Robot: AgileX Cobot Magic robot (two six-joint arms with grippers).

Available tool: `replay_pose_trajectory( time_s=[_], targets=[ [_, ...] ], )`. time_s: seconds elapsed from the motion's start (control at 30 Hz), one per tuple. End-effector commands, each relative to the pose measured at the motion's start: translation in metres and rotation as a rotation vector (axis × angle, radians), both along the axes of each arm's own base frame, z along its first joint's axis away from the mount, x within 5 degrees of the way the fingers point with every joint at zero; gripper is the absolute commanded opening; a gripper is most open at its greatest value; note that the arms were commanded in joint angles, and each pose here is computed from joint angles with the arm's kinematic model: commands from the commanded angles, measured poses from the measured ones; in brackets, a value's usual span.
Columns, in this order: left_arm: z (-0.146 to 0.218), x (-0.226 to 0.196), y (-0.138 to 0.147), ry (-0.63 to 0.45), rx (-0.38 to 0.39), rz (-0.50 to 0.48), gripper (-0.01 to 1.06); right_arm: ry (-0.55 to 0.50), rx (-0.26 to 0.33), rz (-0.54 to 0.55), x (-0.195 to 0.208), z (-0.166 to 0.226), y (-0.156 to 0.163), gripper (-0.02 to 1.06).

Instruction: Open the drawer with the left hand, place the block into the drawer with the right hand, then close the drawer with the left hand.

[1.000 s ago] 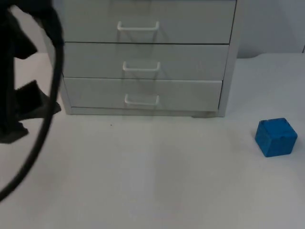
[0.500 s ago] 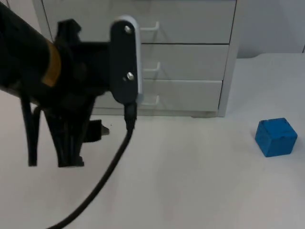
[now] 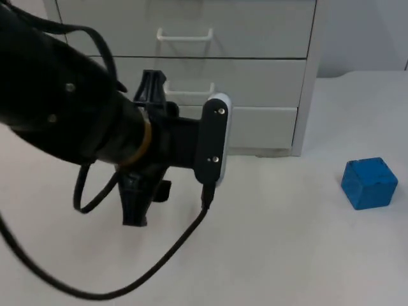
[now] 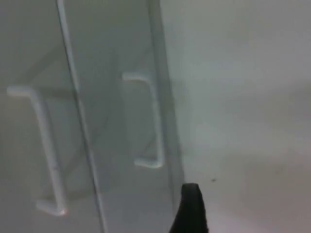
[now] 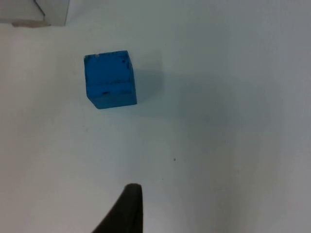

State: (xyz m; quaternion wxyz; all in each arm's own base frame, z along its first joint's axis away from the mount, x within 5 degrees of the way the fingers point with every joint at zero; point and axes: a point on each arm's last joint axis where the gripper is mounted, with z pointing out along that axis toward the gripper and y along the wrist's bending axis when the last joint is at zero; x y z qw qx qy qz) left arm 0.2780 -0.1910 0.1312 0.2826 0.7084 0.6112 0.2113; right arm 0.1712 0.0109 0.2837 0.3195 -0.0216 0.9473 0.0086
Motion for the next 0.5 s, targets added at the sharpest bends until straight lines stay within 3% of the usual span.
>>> replay_pose_trajectory(
  time_s=[0.0,0.1,0.2,0.47],
  targets=[
    [-0.002,0.012,-0.005,-0.051,0.018,0.037,0.63,-0.013,-0.002,-0.009,0.001,0.002,-0.002,1.04],
    [-0.006,0.020,-0.009,-0.062,0.030,0.045,0.63,-0.013,-0.002,-0.009,0.001,0.002,-0.002,1.04],
    [-0.012,0.025,-0.017,-0.070,0.046,-0.021,0.63,-0.013,-0.002,-0.009,0.001,0.002,-0.002,1.04],
    [-0.018,0.040,-0.026,-0.050,-0.025,0.023,0.63,-0.010,-0.002,-0.009,0.001,-0.003,-0.002,1.04]
  ],
)
